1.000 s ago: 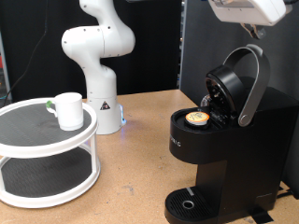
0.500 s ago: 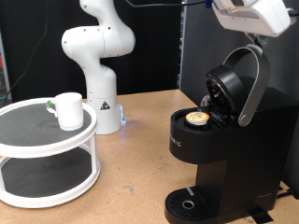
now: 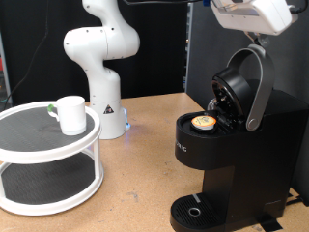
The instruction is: Make a cup of coffee with the keurig machine
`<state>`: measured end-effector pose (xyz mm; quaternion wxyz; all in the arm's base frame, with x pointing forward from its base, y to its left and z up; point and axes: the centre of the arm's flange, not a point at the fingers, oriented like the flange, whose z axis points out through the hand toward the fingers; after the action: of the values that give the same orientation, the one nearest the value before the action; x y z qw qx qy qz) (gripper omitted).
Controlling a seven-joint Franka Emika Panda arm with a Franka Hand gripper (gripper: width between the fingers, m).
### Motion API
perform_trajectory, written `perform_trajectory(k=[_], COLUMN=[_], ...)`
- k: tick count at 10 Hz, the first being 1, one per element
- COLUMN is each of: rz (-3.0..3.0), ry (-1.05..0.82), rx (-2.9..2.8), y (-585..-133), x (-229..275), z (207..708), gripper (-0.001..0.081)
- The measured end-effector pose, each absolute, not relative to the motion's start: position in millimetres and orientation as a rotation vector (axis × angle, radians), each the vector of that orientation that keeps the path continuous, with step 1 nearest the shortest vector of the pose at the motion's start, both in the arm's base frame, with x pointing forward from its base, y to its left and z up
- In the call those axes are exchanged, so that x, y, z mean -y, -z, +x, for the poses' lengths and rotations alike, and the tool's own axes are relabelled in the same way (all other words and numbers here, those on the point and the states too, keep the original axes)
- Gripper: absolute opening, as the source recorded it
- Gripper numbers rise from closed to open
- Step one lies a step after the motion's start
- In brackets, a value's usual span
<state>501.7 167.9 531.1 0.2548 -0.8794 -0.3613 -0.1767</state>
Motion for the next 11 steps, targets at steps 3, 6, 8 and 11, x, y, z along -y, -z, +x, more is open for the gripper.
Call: perform_trajectory(k=[3,6,8,11], rz=[-2.420,-2.484,-2.528,-2.583], ry=[0.413,0.348,0.301,0.248], rx=[1.004,1.056,1.077,1.079], y=[-532.7,-532.3,-524.1,-509.8], x=[-144.5,-113.1,-89.1,-64.7], z=[502.1,502.3,503.0,504.0], gripper=[0.0002,0.0002,0.0002,0.0002])
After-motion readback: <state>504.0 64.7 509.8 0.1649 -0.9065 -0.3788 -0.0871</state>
